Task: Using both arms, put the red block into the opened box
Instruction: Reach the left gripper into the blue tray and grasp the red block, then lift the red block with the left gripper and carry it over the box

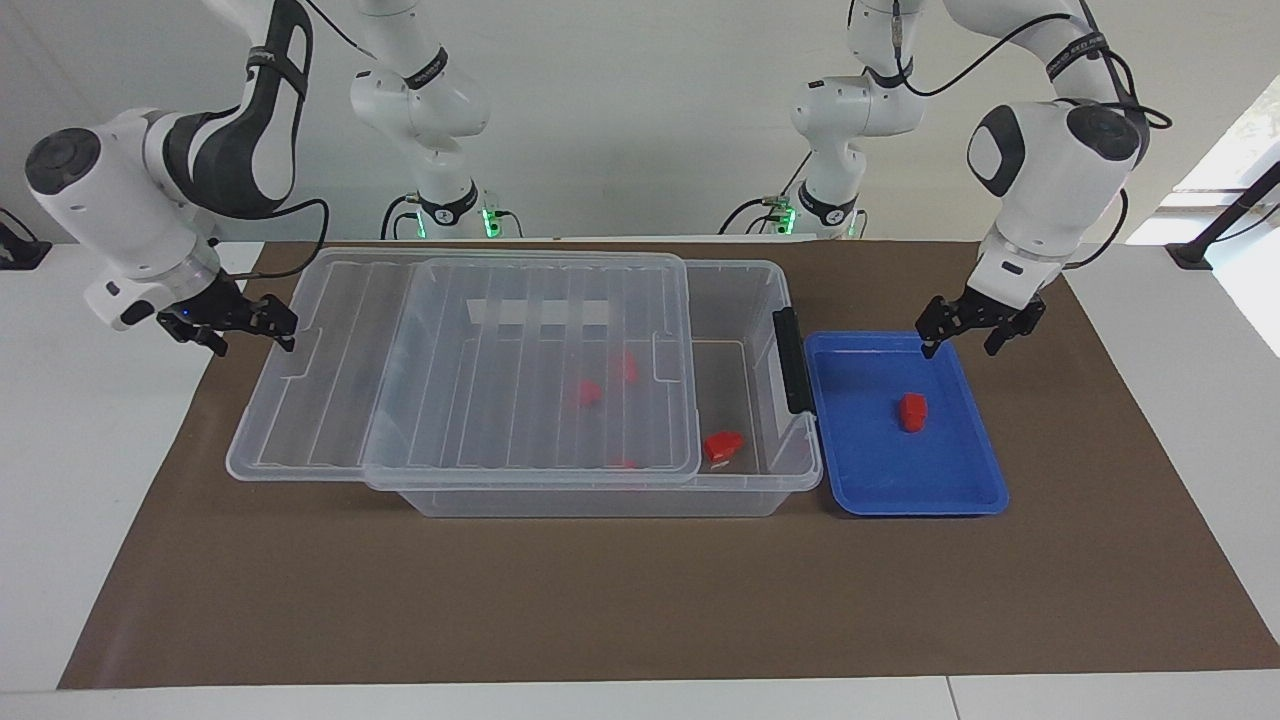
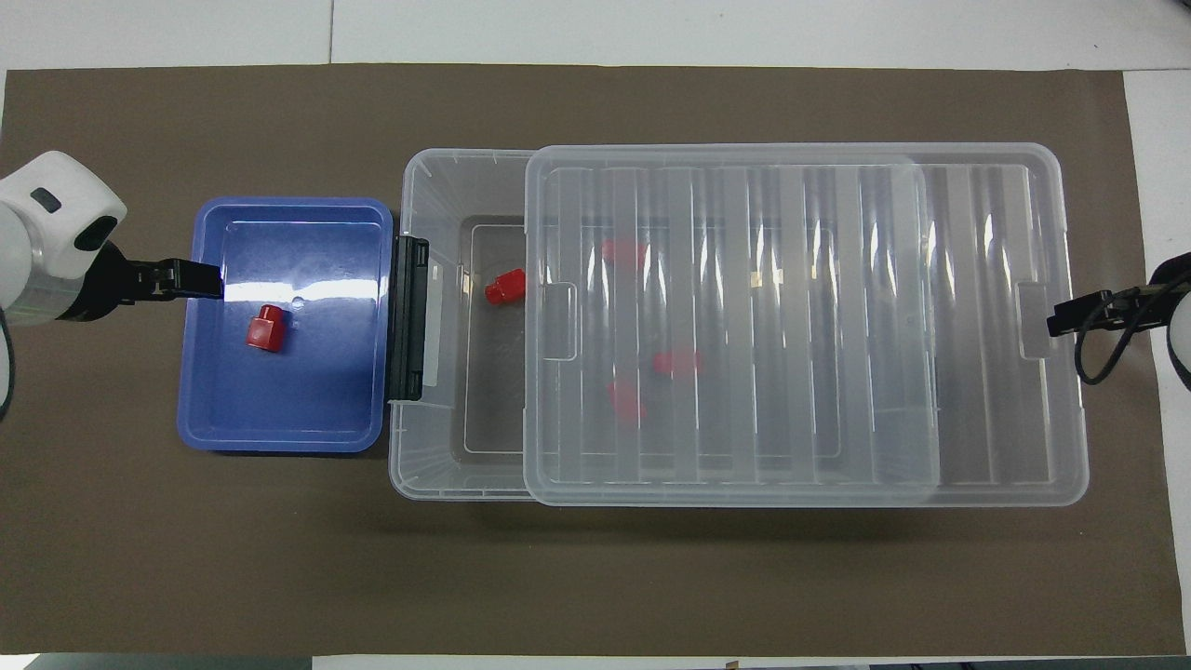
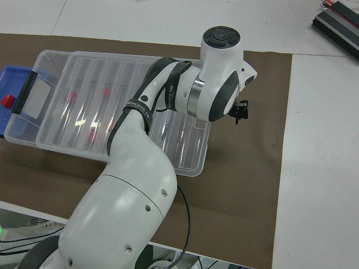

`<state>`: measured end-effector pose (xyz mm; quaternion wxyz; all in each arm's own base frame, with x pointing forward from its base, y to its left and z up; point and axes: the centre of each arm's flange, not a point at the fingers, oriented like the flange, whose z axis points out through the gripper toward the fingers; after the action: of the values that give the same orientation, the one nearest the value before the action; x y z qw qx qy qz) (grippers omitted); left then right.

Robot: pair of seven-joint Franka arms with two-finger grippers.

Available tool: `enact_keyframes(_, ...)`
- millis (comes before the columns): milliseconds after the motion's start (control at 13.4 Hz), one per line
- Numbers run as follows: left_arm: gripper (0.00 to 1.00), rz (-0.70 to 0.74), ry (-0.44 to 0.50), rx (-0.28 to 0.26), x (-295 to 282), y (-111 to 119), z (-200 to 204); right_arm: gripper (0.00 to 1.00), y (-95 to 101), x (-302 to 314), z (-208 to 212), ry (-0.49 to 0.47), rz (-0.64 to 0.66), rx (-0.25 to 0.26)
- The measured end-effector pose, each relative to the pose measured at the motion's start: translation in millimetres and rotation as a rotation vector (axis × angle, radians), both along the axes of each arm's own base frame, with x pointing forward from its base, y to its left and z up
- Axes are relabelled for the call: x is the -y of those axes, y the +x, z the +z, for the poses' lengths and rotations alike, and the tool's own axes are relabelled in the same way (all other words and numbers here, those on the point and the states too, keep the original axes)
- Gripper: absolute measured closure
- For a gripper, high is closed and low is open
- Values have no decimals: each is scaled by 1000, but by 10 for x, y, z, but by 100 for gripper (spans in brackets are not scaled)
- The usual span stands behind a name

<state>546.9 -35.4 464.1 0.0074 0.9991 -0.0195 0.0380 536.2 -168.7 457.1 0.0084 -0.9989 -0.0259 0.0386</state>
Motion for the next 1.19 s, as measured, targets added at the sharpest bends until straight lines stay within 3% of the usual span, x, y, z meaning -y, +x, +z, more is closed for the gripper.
enact_keyframes(446,0,-51,4,-9,-9,-14,-895,0,-101,344,3,0,48,13)
enact_keyframes(818,3,-99,7,-2,-31,-107,-1367,0,-186,617,5,-4,85,28)
enact_keyframes(967,25,-121,9,0,-36,-132,-1411,0,-208,671,-7,-4,91,26)
enact_keyframes(1190,27,-145,13,22,-72,-175,-1487,0,-219,697,-11,-7,90,24)
